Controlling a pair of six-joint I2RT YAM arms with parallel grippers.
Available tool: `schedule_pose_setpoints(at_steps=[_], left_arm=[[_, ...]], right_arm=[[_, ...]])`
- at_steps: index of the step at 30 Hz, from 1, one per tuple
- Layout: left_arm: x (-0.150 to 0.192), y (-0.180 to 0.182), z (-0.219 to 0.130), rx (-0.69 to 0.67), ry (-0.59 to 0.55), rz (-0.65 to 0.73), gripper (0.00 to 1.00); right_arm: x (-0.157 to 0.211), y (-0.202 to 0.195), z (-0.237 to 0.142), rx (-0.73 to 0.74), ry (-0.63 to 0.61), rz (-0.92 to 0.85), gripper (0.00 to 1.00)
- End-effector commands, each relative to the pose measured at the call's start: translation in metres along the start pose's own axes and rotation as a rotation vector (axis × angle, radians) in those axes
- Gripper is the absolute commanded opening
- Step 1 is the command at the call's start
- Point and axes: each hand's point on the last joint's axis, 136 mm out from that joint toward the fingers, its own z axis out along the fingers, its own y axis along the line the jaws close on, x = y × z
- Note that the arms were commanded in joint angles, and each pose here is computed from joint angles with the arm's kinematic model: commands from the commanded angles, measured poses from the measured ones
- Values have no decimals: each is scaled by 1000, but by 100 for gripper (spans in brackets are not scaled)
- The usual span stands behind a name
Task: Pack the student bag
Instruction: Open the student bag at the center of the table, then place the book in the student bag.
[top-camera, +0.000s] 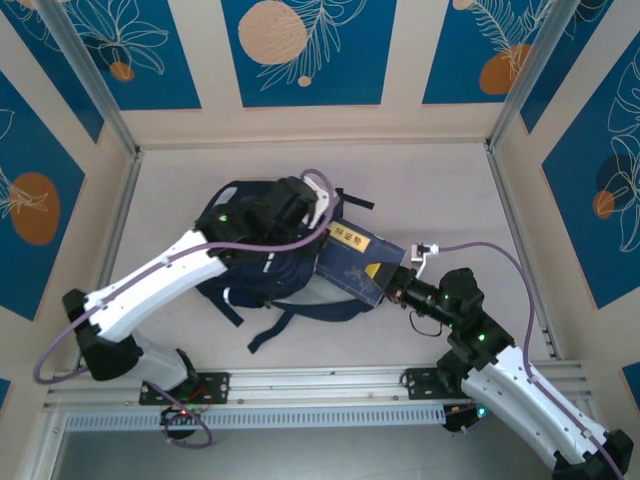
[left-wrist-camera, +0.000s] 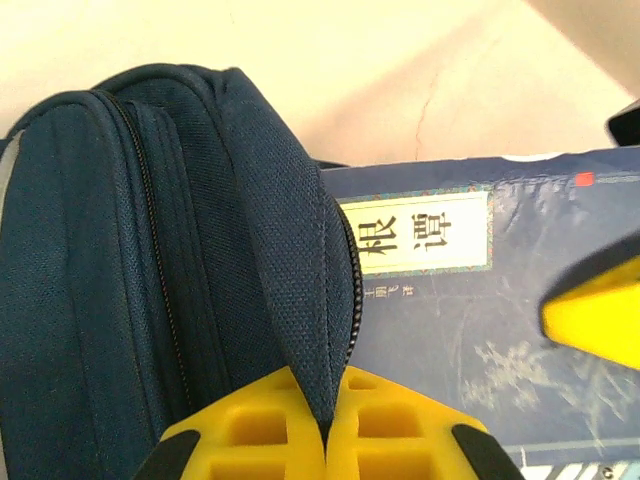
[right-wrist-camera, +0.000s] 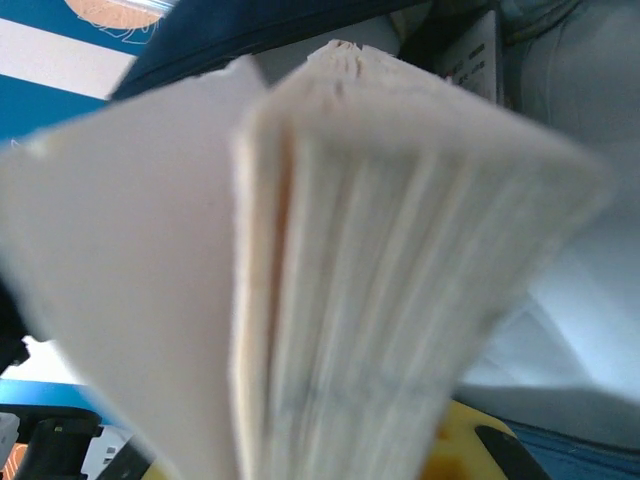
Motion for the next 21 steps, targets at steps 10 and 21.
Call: schedule_pose_setpoints(at_steps=[10,21], left_arm=[[-35,18,-78,44,-261,-81,0],[-35,15,-73,69,-241,-89,0]], right_arm=[[8,-15,9,50,16,-48,0],[19,4,40,-32,56,18,0]])
